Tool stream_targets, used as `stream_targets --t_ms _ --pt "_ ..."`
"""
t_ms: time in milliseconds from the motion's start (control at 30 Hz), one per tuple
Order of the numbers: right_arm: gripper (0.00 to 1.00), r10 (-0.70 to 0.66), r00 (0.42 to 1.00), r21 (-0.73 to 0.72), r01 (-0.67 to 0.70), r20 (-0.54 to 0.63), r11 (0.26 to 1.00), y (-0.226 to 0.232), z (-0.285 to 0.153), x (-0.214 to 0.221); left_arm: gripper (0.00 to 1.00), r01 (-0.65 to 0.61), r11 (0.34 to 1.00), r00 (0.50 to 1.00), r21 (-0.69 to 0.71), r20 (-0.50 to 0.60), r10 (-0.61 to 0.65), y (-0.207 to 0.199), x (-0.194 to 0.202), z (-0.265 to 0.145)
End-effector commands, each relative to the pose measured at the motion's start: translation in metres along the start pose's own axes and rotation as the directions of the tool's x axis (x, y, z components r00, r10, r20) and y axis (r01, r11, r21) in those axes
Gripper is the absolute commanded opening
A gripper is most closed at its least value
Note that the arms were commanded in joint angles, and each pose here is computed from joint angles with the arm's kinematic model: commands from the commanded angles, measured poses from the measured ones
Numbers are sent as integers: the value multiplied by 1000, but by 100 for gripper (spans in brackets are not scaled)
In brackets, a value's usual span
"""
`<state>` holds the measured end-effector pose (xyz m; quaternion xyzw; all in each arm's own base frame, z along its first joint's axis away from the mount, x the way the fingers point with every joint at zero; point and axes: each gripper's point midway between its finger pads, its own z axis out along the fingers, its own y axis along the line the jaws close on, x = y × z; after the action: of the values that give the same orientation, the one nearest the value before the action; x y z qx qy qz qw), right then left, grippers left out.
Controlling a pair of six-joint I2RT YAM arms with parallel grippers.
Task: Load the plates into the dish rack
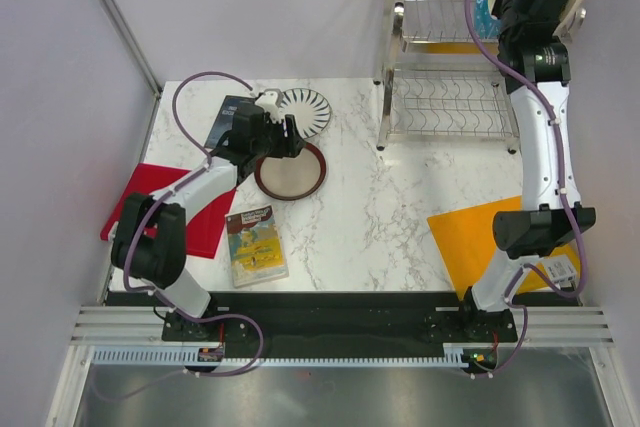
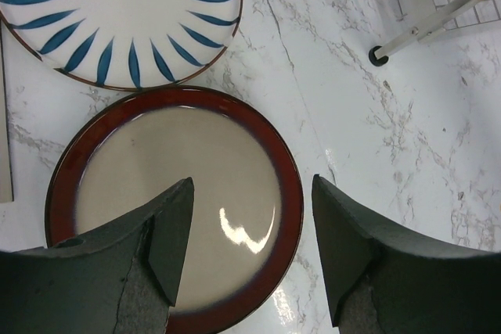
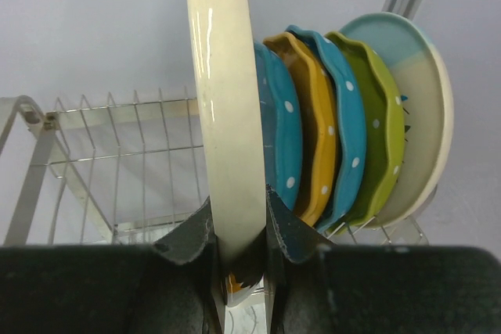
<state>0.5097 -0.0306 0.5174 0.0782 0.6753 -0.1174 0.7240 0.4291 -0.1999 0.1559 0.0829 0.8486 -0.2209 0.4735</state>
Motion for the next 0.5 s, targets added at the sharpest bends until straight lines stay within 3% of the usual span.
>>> stream_targets --t_ms 0,467 --pt "0 52 969 52 -67 243 996 -28 -12 -79 68 19 999 999 28 38 -20 -7 -17 6" --pt "0 20 987 3 -21 158 1000 -12 10 -41 68 40 999 999 11 -4 -40 -1 -3 18"
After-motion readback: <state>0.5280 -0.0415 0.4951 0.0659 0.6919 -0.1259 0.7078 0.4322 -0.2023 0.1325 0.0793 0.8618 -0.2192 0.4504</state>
